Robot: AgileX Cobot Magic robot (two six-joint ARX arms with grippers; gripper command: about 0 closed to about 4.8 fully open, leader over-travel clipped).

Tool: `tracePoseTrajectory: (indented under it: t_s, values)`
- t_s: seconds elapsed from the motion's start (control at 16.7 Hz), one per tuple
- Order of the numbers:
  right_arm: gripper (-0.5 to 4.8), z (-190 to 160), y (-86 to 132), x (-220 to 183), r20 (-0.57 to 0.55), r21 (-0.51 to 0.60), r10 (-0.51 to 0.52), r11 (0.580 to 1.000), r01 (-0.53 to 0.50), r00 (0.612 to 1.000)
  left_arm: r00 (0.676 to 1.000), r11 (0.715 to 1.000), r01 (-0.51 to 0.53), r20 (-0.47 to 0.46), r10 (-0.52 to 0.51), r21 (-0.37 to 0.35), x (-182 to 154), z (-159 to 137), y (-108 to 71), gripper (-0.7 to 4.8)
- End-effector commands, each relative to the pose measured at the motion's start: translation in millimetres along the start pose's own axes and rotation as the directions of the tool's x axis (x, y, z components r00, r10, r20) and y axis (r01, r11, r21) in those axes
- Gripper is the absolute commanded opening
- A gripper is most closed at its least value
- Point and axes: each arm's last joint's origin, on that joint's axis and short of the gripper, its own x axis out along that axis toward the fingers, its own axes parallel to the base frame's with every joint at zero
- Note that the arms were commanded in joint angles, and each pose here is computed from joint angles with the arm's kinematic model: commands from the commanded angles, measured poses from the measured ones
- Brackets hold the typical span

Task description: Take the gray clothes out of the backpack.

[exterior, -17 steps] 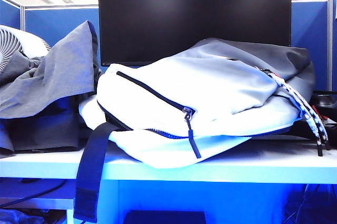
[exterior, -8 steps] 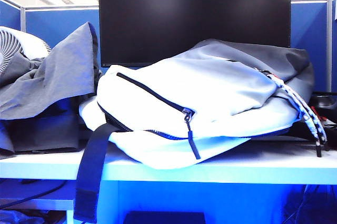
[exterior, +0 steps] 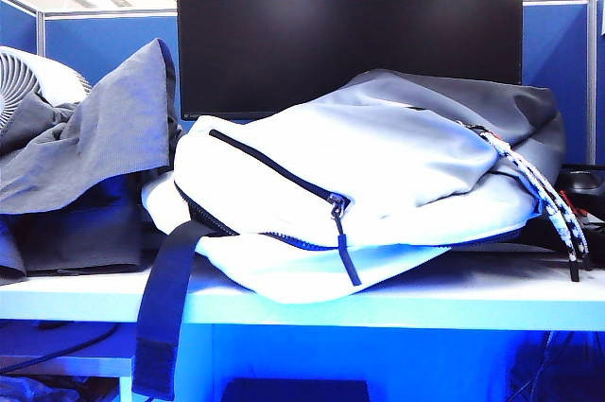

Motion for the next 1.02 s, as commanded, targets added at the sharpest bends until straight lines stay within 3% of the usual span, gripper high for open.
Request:
tracePoseTrajectory:
  t_s: [0.06,0.18,0.36,0.48,0.6,1.02]
  values:
    - [-0.01,-29,-8,6,-0.008,0.019,-0.033,0.999,0.033,0.999,0.996,0.994,0.034,0.082,-0.026,-0.108,23,-27,20.5,-0.05]
    - [-0.01,-46,-13,8,-0.054,0.016,-0.049,0.999,0.05,0.997,0.998,0.996,0.022,0.06,-0.016,-0.091,34,-51,32.4,-0.05]
    - [-0.01,-69,-22,8,-0.091,-0.008,-0.191,0.982,0.191,0.977,0.994,0.999,0.003,0.11,0.001,-0.032,43,-77,44.4,-0.05]
    - [-0.01,-78,-25,8,-0.134,-0.017,-0.211,0.977,0.211,0.968,0.97,0.982,-0.188,0.158,0.184,0.011,43,-76,50.1,-0.05]
    - [-0.01,-80,-25,7,-0.151,-0.022,-0.214,0.977,0.214,0.965,0.923,0.947,-0.32,0.217,0.317,-0.021,41,-73,53.5,-0.05]
    - [-0.01,-83,-26,7,-0.184,-0.029,-0.223,0.975,0.222,0.957,0.934,0.955,-0.296,0.201,0.296,-0.028,43,-74,51.1,-0.05]
